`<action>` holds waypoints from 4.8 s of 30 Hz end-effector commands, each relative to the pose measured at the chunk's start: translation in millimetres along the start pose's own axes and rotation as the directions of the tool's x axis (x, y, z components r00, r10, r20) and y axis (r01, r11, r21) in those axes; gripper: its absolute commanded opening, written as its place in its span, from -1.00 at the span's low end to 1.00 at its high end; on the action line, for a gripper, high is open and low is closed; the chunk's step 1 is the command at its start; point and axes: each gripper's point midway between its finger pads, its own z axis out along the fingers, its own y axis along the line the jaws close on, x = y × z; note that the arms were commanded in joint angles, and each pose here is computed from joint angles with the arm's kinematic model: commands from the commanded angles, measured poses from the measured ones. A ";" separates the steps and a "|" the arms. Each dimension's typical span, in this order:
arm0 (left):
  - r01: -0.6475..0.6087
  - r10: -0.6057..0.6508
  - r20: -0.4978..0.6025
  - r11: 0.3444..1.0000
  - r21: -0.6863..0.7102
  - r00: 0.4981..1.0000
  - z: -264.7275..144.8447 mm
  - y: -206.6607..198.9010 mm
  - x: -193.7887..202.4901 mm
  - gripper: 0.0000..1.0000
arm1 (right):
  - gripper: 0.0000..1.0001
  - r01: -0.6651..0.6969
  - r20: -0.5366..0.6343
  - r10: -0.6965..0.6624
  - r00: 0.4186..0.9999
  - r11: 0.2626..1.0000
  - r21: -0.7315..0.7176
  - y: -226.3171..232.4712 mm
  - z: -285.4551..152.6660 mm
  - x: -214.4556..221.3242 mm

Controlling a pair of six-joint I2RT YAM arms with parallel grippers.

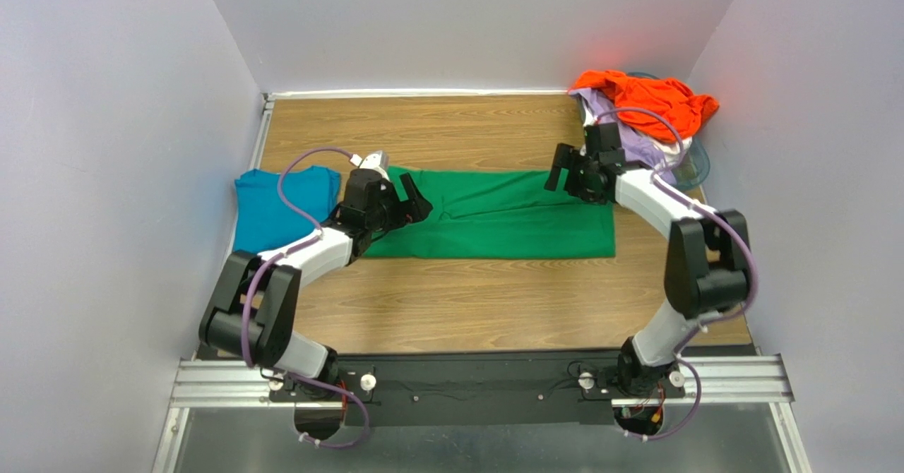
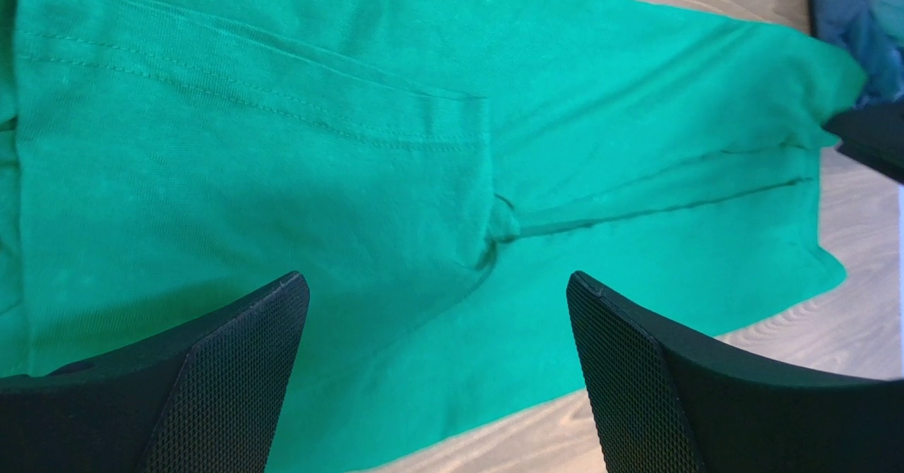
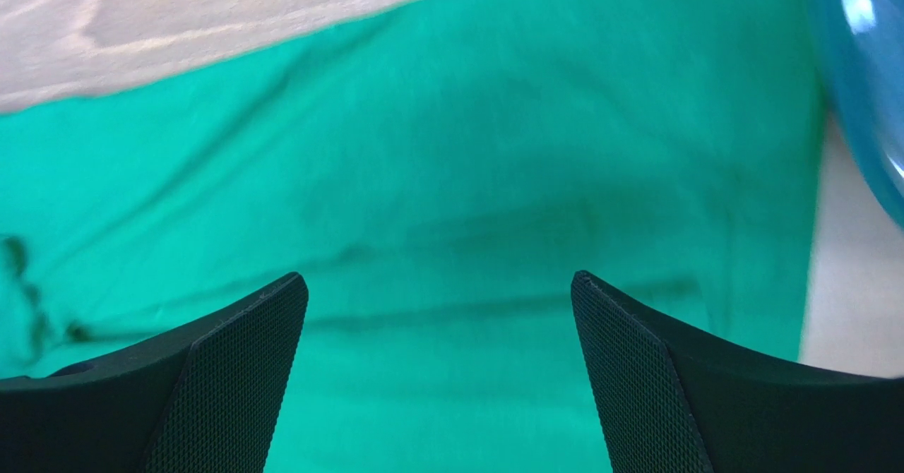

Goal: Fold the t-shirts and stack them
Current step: Fold the tshirt

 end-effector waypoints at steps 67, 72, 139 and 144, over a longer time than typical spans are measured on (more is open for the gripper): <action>0.069 -0.074 -0.089 0.996 -0.056 0.993 256.1 -47.6 -91.4 0.97 | 1.00 0.046 -0.205 -0.179 0.962 0.849 -0.526 167.4 -174.7 255.3; -0.002 0.004 -0.023 0.996 0.086 1.000 243.1 -91.5 -131.2 0.97 | 1.00 0.008 -0.124 -0.090 0.988 0.838 -0.545 165.4 -189.4 229.0; 0.219 -0.225 -0.475 0.973 -0.068 0.851 -135.1 6.0 207.4 -1.00 | 0.41 0.302 -0.192 -0.407 0.893 0.859 -0.414 162.7 -141.9 260.7; 0.223 -0.224 -0.475 0.973 -0.059 0.851 -137.5 5.9 207.8 -1.00 | 0.13 0.297 -0.256 -0.414 0.874 0.870 -0.394 156.6 -132.7 277.4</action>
